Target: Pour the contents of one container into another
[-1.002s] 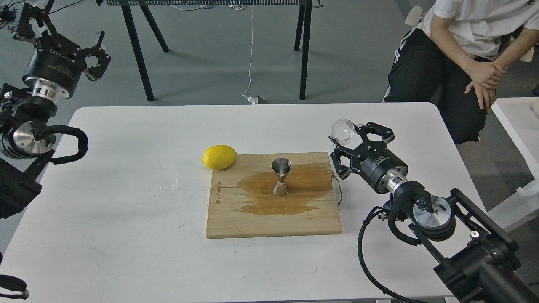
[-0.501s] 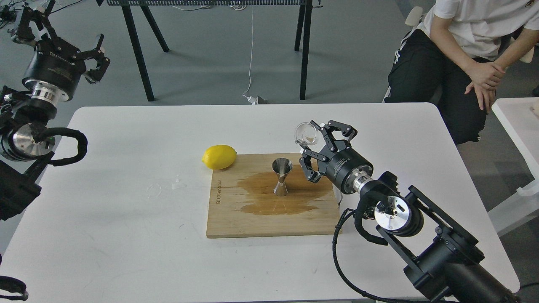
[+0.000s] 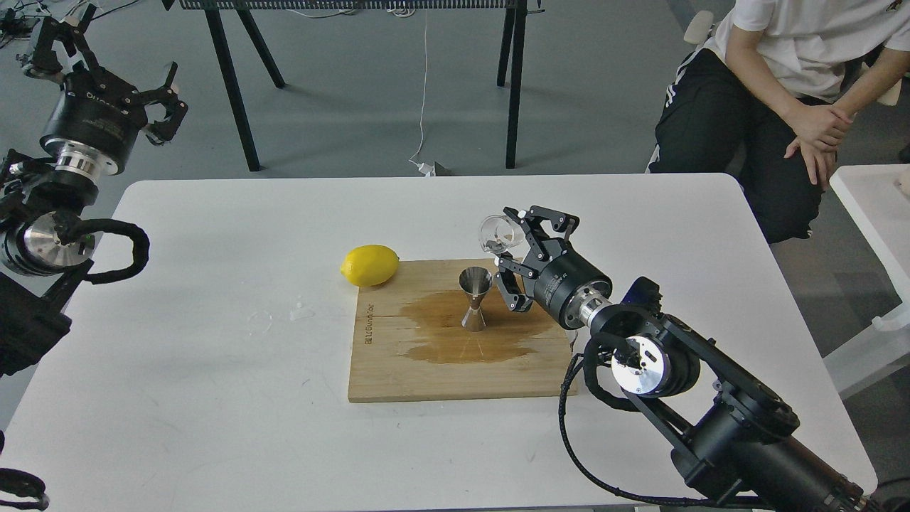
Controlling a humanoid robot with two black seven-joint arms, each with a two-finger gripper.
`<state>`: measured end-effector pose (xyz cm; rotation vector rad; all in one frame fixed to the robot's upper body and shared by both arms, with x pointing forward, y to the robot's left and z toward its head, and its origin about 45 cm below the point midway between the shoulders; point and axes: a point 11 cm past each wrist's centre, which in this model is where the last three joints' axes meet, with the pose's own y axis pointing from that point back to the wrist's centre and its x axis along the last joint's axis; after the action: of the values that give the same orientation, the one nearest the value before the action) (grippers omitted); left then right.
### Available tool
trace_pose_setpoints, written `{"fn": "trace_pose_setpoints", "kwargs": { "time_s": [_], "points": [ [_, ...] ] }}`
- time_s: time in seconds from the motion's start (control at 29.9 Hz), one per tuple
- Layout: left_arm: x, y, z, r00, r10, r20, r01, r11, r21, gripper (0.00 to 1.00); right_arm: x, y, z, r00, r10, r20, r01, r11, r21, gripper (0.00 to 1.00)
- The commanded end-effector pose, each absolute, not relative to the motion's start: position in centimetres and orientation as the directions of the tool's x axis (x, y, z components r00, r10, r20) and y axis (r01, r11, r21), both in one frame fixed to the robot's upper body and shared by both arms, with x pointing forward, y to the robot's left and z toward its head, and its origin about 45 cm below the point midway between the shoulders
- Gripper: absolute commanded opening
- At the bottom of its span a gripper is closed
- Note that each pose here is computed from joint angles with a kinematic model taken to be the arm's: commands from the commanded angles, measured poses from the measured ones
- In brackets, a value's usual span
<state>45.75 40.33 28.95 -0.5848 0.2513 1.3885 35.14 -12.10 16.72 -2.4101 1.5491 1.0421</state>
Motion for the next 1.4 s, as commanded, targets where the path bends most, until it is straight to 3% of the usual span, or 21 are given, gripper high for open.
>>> {"fn": "trace_pose_setpoints", "kwargs": {
  "time_s": [0.0, 0.4, 1.37],
  "points": [
    [45.8, 40.4, 29.1, 0.184, 0.847, -0.498, -0.968, 0.068, -0.243, 1.0, 35.3, -12.1, 16.7, 0.276, -0.798, -0.535, -0.839, -0.472, 0.272, 0.19],
    [45.8, 40.4, 29.0, 0.183, 0.847, -0.499, -0.968, 0.066, -0.242, 1.0, 34.1, -10.5, 15.9, 0.383, -0.856, -0.347, -0.831, -0.484, 0.276, 0.19],
    [45.7, 40.4, 28.8, 0.18, 0.847, -0.5, -0.969, 0.065, -0.238, 1.0, 34.3, -9.9, 15.9, 0.441, -0.875, -0.199, -0.839, -0.481, 0.254, 0.19]
  ]
}}
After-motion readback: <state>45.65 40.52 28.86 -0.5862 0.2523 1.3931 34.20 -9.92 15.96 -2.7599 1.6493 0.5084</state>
